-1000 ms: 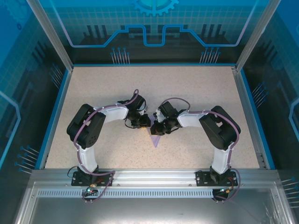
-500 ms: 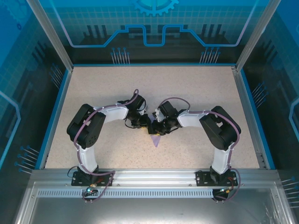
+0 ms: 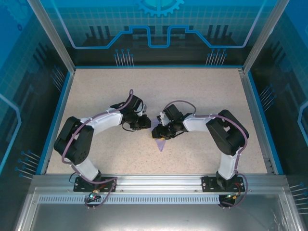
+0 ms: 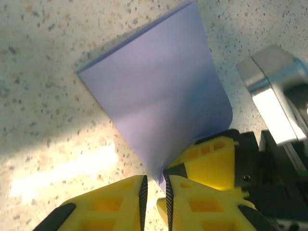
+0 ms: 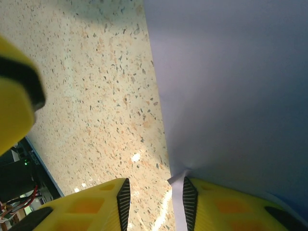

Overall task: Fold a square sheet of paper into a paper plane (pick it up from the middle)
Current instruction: Third fold the triangle at the center of the table.

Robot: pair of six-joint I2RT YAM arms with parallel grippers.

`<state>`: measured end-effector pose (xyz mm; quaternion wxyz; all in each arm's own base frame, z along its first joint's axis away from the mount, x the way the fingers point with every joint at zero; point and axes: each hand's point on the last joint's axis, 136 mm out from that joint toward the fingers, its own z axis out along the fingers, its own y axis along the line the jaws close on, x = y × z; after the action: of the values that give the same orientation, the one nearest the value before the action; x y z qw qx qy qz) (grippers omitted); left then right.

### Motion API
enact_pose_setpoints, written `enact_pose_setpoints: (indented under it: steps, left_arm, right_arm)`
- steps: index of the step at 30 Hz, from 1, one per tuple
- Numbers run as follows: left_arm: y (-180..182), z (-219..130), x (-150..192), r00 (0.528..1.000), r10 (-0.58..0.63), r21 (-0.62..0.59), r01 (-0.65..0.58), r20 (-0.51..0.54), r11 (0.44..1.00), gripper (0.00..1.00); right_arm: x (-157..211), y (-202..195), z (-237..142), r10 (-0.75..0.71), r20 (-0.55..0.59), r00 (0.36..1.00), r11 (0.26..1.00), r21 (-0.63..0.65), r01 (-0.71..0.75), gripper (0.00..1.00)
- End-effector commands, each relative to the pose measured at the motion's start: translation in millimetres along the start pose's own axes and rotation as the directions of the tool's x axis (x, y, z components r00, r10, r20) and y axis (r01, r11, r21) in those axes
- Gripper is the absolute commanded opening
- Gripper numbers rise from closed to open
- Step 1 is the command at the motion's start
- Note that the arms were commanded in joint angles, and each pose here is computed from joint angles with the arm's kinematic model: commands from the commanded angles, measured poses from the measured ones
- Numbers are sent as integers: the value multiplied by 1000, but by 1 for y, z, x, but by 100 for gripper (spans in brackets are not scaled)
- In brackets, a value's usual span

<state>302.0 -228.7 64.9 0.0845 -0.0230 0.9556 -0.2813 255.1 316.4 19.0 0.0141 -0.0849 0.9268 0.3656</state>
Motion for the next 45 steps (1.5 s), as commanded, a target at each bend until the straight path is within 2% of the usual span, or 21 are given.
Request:
enact_pose_setpoints:
  steps: [1,8,12,24,31,41,45]
  left_arm:
    - [4,-9,11,998,-56,2,56,6,998,20]
    - [9,-27,39,992,-112,45,110,52,993,17]
    - [5,-25,55,995,-88,57,86,41,995,15]
    - [-33,23,81,999,40,114,-38,-19,993,6]
    - [-37,50,84,995,91,96,-87,-35,992,2]
    - [-41,49,74,995,92,116,-96,38,989,2]
    - [-38,55,76,996,88,107,-89,19,990,2]
  right_arm:
    - [21,-42,8,69,-39,997,988,141,-63,35]
    - [24,-45,10,84,-46,995,986,147,-77,25]
    - [25,-47,12,92,-50,995,985,150,-84,20]
    - [29,-50,11,95,-57,994,983,160,-85,5]
    - [31,-50,10,89,-64,994,983,164,-78,2]
    - [33,-51,10,90,-72,993,984,162,-78,1]
    - [34,-51,10,93,-72,993,984,159,-80,0]
